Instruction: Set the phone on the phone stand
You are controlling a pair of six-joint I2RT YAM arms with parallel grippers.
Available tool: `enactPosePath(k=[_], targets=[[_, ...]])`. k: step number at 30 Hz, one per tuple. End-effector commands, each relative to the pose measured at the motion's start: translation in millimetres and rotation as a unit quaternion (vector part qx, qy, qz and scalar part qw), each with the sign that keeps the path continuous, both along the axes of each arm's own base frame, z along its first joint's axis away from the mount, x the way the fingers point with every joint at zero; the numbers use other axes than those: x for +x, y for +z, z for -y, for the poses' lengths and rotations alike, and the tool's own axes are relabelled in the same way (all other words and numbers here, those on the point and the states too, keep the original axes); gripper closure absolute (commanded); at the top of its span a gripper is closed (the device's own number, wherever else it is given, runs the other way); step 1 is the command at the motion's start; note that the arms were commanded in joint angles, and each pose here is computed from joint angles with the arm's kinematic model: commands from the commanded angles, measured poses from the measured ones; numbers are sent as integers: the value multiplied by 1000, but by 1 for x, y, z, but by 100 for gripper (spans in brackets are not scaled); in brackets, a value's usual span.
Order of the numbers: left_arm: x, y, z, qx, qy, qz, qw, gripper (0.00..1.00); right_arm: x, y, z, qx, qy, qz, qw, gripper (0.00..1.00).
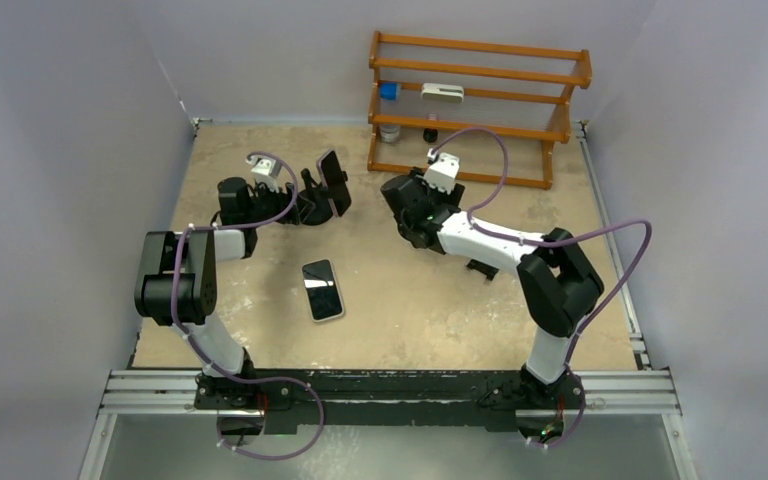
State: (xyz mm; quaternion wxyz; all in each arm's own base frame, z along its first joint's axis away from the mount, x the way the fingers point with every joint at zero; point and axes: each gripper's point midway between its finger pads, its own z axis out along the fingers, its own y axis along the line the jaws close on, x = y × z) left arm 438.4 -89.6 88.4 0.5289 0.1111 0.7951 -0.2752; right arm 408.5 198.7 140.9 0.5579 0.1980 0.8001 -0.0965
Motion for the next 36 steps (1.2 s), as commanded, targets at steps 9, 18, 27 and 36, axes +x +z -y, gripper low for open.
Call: enactPosePath(k=[9,18,27,36], targets=[[12,18,1,-9,-6,28,1000,35,42,79,23,-36,-40,134,990,67],[11,17,1,-8,-6,25,1000,34,48,79,26,-63,-48,151,985,67],[11,17,2,-9,-8,26,1000,34,47,70,29,-82,-50,155,983,67],[11,17,2,-10,-9,25,1000,34,48,56,30,-85,-50,154,983,67]])
